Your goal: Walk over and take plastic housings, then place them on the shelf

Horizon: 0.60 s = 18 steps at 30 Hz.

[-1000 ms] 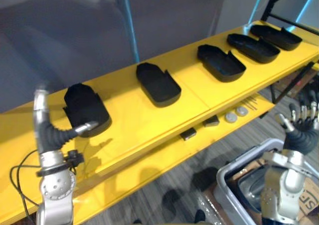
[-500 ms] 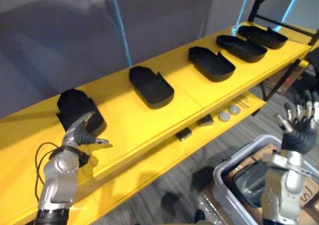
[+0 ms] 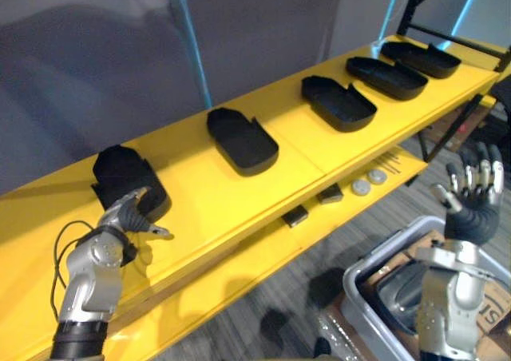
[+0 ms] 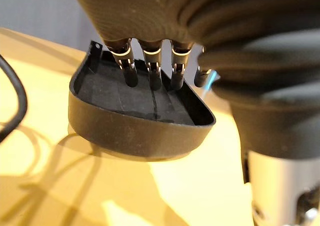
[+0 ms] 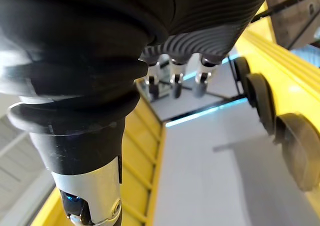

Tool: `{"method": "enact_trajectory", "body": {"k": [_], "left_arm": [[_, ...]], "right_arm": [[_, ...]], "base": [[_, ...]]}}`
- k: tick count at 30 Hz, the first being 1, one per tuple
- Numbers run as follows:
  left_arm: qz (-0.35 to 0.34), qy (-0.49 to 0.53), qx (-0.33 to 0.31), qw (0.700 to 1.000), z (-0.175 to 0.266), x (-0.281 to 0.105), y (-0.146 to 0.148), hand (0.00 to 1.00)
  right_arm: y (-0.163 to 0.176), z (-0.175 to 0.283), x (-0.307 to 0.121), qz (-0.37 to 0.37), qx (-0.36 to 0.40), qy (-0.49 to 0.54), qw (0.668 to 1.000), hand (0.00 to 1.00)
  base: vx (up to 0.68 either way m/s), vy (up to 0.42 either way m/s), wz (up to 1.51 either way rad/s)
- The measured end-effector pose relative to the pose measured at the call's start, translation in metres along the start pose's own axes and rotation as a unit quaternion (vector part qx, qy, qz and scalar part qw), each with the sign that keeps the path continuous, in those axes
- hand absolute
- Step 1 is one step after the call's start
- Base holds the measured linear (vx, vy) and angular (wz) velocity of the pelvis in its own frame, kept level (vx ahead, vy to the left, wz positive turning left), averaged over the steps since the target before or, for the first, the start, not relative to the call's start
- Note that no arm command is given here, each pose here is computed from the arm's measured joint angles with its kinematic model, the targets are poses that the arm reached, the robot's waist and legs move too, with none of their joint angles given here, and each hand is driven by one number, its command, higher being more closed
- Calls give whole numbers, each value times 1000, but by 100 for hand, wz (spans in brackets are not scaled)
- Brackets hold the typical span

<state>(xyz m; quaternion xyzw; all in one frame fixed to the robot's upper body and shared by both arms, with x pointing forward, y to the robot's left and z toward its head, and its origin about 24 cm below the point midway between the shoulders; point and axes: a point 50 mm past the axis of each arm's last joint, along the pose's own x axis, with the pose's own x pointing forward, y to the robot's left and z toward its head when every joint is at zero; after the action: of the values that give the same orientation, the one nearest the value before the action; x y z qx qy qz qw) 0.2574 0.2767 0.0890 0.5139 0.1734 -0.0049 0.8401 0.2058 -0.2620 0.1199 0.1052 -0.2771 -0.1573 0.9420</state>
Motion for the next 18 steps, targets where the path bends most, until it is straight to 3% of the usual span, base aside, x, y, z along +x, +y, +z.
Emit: {"method": "enact_trajectory", "body": {"k": [10, 18], "left_arm": [[-28, -60, 74, 995, 11, -5, 13, 0], [-69, -61, 113, 989, -7, -14, -12, 0]], "right_arm": [[0, 0, 0, 0, 1, 1, 1000, 0], [0, 0, 0, 0, 4, -1, 1000, 0]], "base": [[1, 2, 2], [0, 1, 0]]}}
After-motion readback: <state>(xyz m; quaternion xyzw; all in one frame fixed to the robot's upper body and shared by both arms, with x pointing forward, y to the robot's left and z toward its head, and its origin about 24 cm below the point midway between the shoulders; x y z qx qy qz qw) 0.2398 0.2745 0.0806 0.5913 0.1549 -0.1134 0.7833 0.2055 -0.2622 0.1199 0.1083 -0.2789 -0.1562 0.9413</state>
